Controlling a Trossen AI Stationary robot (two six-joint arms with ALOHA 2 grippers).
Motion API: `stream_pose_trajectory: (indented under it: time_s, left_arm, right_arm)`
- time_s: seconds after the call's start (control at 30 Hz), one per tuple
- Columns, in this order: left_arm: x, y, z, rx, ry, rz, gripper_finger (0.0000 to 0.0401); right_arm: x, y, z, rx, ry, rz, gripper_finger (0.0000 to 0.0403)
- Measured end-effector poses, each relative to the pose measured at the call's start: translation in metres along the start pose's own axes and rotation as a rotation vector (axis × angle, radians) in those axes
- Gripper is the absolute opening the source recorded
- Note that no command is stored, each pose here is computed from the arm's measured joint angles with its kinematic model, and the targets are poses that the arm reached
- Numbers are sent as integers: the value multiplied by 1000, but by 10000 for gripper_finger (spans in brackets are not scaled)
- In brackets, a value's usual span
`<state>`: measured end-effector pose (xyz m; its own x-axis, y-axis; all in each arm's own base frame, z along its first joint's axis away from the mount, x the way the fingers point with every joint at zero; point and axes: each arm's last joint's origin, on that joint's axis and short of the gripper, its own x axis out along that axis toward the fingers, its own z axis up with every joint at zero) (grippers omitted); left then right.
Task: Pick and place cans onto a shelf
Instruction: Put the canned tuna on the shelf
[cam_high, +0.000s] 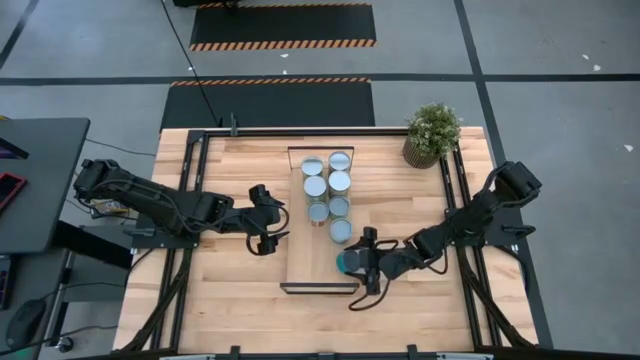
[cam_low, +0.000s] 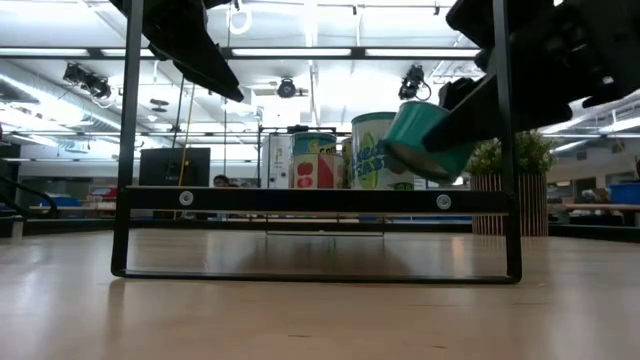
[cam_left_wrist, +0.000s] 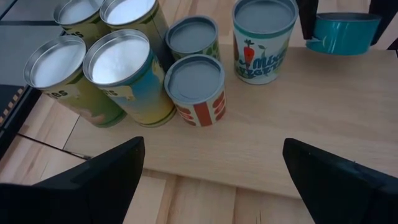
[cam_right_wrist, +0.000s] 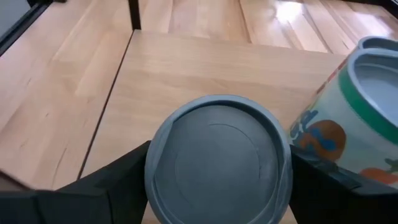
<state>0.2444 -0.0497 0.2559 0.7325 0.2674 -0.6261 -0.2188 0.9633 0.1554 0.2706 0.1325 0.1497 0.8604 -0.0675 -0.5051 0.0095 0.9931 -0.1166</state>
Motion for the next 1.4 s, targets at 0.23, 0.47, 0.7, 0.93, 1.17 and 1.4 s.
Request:
stream_pose_trajectory:
  time_s: [0.23,0.47,0.7,0.93,1.17,1.4]
  left_arm:
    - [0,0,0,-1,0,0,387]
    - [0,0,0,0,2,0,387]
    - [0,0,-1,1,8,-7,387]
    - [0,0,-1,1,8,-7,387]
    - [0,0,-1,1,8,-8,387]
    - [0,0,-1,0,8,-8,387]
  right_arm:
    - [5,-1,0,66,-13,15,314]
    - [15,3,-9,64,-12,14,315]
    - [16,3,-9,57,-5,27,334]
    - [17,1,-8,43,-12,14,359]
    - [15,4,-4,21,-54,14,359]
    - [13,7,-2,-26,-89,-24,359]
